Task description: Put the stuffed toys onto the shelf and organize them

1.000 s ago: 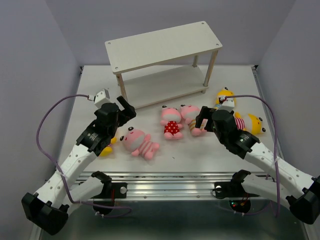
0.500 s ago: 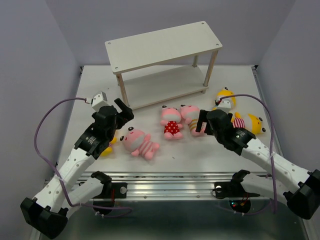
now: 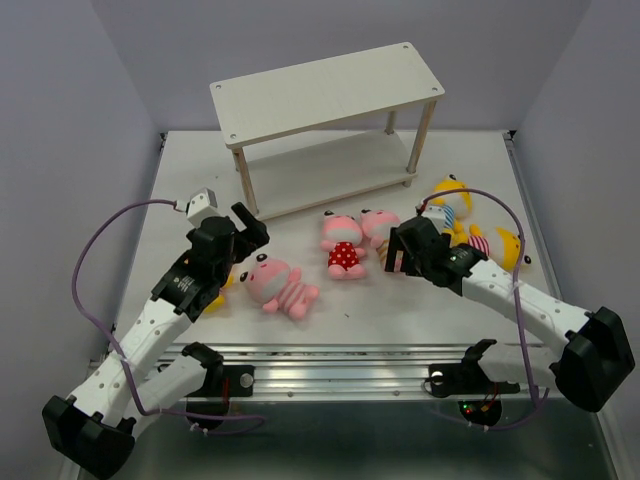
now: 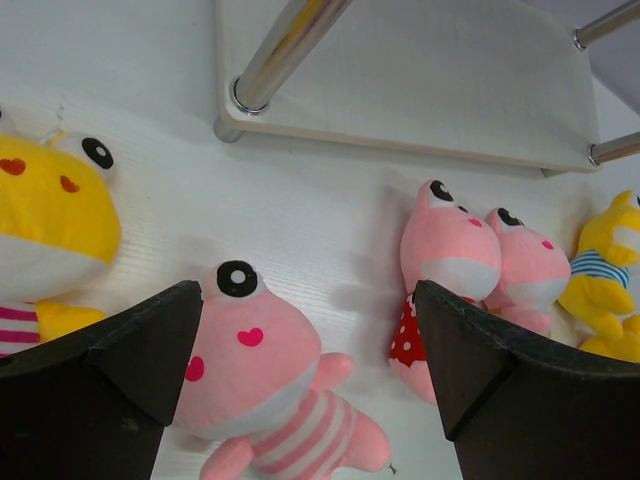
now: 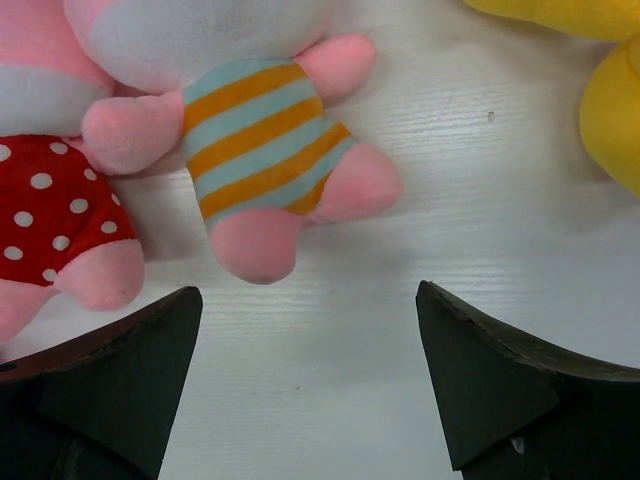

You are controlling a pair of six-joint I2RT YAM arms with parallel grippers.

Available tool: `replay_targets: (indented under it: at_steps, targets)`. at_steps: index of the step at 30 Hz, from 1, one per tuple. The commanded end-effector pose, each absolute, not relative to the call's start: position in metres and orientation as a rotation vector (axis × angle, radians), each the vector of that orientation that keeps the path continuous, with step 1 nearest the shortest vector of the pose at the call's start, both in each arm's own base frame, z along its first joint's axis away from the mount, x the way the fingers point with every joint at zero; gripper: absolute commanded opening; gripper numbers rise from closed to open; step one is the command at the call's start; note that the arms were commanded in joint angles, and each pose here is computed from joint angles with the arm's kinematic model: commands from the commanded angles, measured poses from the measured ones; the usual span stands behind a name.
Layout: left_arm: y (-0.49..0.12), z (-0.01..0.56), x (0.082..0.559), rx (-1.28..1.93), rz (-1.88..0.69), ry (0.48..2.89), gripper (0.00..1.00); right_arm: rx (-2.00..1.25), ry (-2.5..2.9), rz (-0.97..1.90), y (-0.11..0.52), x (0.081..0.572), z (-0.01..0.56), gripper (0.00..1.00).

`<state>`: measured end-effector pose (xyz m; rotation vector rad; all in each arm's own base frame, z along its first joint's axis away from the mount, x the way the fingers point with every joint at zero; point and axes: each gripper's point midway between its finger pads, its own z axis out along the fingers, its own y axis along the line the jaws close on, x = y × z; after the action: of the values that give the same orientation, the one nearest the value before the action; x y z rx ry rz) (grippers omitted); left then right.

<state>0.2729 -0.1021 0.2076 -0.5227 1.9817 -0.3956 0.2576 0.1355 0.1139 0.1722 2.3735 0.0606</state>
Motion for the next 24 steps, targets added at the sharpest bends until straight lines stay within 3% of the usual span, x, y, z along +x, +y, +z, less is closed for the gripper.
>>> replay_targets:
  at_steps: [1, 10, 15, 16, 24]
  targets:
    - [-0.102, 0.217, 0.277, -0.514, -0.409, 1.94, 0.99, 0.177, 2.319, 0.16, 0.152, 0.276, 0.124, 0.91]
    - [-0.102, 0.215, 0.276, -0.516, -0.413, 1.943, 0.99, 0.138, 2.37, 0.19, 0.168, 0.292, 0.103, 0.79]
    - [-0.101, 0.213, 0.276, -0.519, -0.407, 1.948, 0.99, 0.129, 2.394, 0.195, 0.171, 0.293, 0.095, 0.57]
    - [-0.101, 0.213, 0.276, -0.519, -0.406, 1.949, 0.99, 0.129, 2.398, 0.194, 0.171, 0.292, 0.094, 0.49]
    - [-0.102, 0.209, 0.276, -0.521, -0.41, 1.95, 0.99, 0.092, 2.373, 0.194, 0.171, 0.295, 0.104, 0.15]
